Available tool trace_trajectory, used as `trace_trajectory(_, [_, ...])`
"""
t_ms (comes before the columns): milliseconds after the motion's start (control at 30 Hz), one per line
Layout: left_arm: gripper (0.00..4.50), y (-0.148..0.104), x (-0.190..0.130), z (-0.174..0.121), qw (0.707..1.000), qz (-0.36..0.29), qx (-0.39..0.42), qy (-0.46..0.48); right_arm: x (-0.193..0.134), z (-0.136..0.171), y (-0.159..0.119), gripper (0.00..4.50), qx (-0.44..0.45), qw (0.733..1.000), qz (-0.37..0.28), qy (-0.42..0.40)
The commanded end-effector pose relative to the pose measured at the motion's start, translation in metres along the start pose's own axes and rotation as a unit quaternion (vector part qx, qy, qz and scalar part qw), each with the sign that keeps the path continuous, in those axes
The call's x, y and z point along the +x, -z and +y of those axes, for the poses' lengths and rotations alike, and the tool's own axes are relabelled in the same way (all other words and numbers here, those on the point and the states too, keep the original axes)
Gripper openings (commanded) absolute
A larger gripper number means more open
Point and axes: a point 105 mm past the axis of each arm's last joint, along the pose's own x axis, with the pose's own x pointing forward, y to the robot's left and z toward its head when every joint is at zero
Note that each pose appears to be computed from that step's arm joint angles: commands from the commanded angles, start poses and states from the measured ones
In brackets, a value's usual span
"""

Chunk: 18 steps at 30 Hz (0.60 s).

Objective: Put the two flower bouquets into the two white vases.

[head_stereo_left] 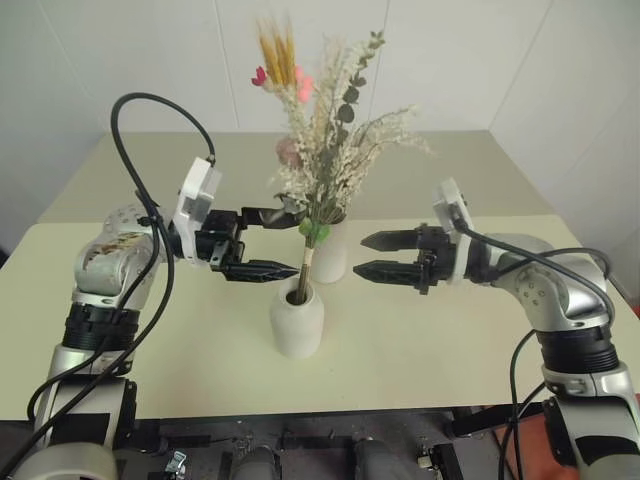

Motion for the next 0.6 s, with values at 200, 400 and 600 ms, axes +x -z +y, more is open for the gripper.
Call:
trace_trajectory(200, [4.5, -0.001, -0.017, -0.018, 1.0, 0.007, -0.021, 0.005, -0.005, -0.001, -0.007, 4.46, -0.036, 0.999, -0.004, 0.004])
trace_trajectory(400, [4.5, 0.008, 0.009, 0.003, 0.999, -0.015, -0.032, 0.015, -0.004, -0.004, -0.011, 4.46, -0.033, 0.999, -0.013, 0.007])
trace_trajectory(600, [4.5, 0.003, 0.029, 0.014, 0.996, -0.043, -0.048, 0.057, -0.008, -0.003, -0.009, 4.46, -0.027, 0.999, -0.016, 0.018])
